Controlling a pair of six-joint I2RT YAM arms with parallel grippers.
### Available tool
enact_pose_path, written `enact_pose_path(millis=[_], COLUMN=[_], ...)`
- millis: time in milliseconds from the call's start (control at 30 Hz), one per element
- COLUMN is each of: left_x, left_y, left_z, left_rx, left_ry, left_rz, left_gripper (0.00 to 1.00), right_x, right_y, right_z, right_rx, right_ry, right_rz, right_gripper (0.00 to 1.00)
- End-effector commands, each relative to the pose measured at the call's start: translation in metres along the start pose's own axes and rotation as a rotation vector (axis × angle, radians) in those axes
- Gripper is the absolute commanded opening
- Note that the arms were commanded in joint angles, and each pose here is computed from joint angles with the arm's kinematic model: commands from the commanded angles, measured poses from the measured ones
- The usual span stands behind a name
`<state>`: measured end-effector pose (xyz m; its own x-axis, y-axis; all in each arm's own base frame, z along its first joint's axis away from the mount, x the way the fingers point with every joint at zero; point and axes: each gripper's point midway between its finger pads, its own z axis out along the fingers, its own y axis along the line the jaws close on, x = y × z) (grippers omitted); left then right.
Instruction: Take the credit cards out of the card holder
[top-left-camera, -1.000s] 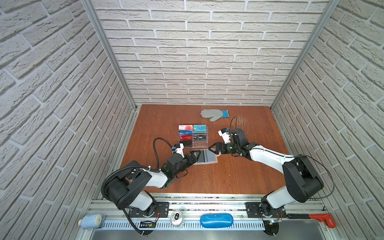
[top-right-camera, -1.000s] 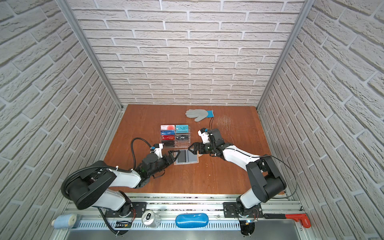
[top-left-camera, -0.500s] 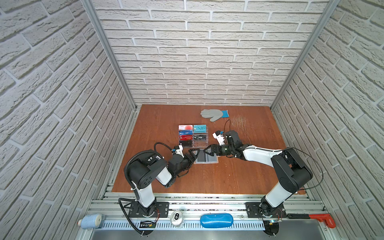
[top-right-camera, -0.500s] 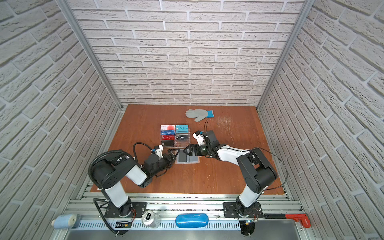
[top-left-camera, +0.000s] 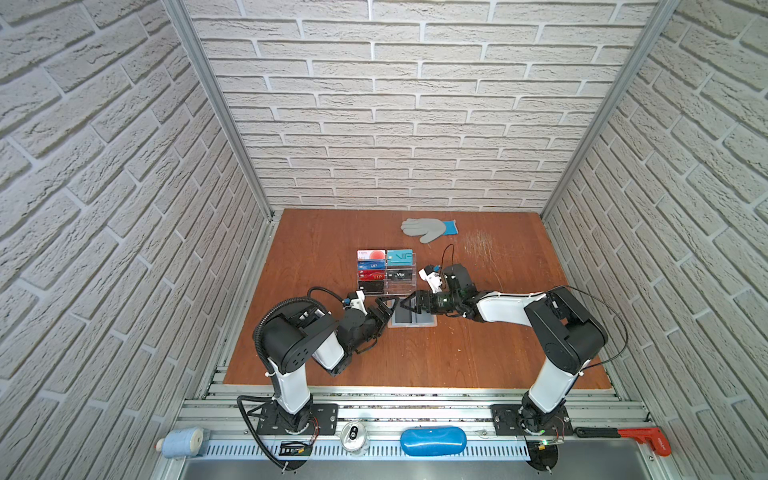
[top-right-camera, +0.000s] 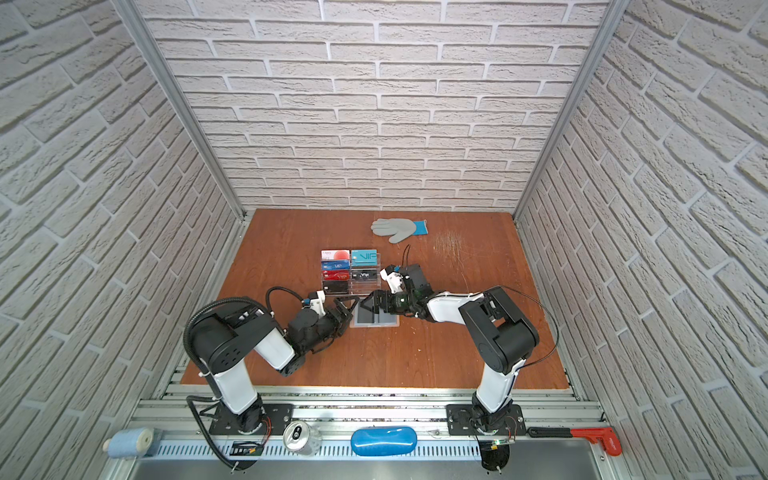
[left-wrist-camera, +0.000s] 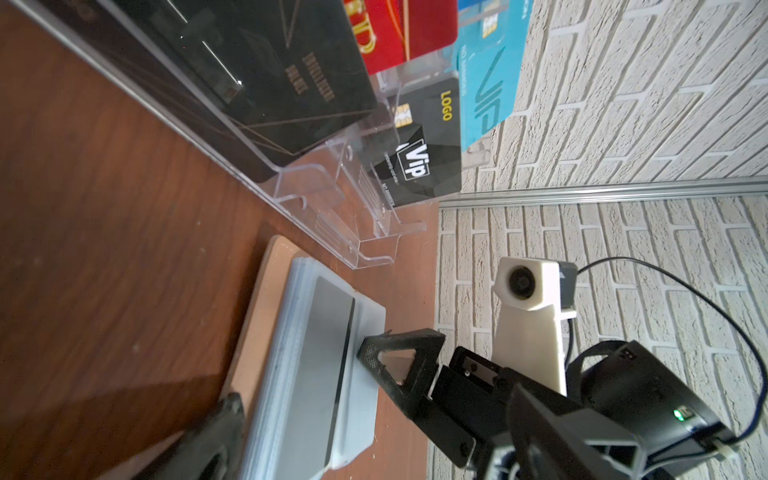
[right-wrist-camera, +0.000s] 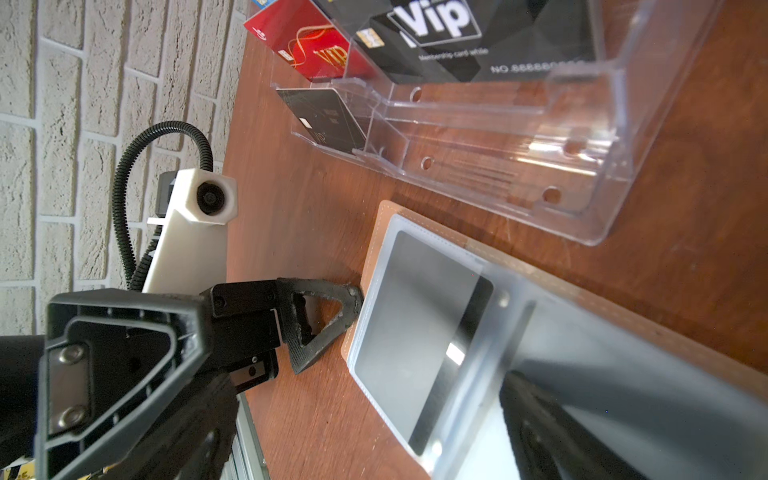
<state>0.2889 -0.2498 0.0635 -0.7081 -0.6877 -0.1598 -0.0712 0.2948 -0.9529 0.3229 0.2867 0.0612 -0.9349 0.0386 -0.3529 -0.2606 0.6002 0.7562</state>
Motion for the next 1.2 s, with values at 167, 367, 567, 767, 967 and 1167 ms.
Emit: enact_pose_path(millis=[167,367,567,767,967,1167], left_x=[-0.002,-0.002,-0.003,-0.002,-0.002,-0.003], left_y=[0.009,0.010,0.009,0.008,0.005,0.004], left_z=[-0.002,-0.003,-0.005,-0.004,-0.003,-0.006], left_rx=[-0.020,-0.026,-0.025,-0.023,-0.014,-0.012], left_ry=[-0.015,-0.021,-0.026,-0.026,-0.027,-0.037], left_rz=[-0.011,-0.016,-0.014,-0.012,-0.009,-0.004], left_gripper=[0.98,0.98,0.98,0.98,0.98,0.98], right_x=[0.000,0.003,0.003,0.003,0.007,0.011], right_y=[0.008,0.003,-0.005,-0.007,-0.006,0.005], right_z=[0.011,0.016,0.020,0.019,0.021,0.025], right_rx=[-0.032,-0.018,-0.002,0.013,0.005,-0.031], right_ry=[0.006,0.011,0.007,-0.009,0.000,0.014], right_rz=[0.003,0.017,0.045,0.061,0.079,0.082], right_gripper=[1.00,1.00,1.00,1.00,1.00,1.00])
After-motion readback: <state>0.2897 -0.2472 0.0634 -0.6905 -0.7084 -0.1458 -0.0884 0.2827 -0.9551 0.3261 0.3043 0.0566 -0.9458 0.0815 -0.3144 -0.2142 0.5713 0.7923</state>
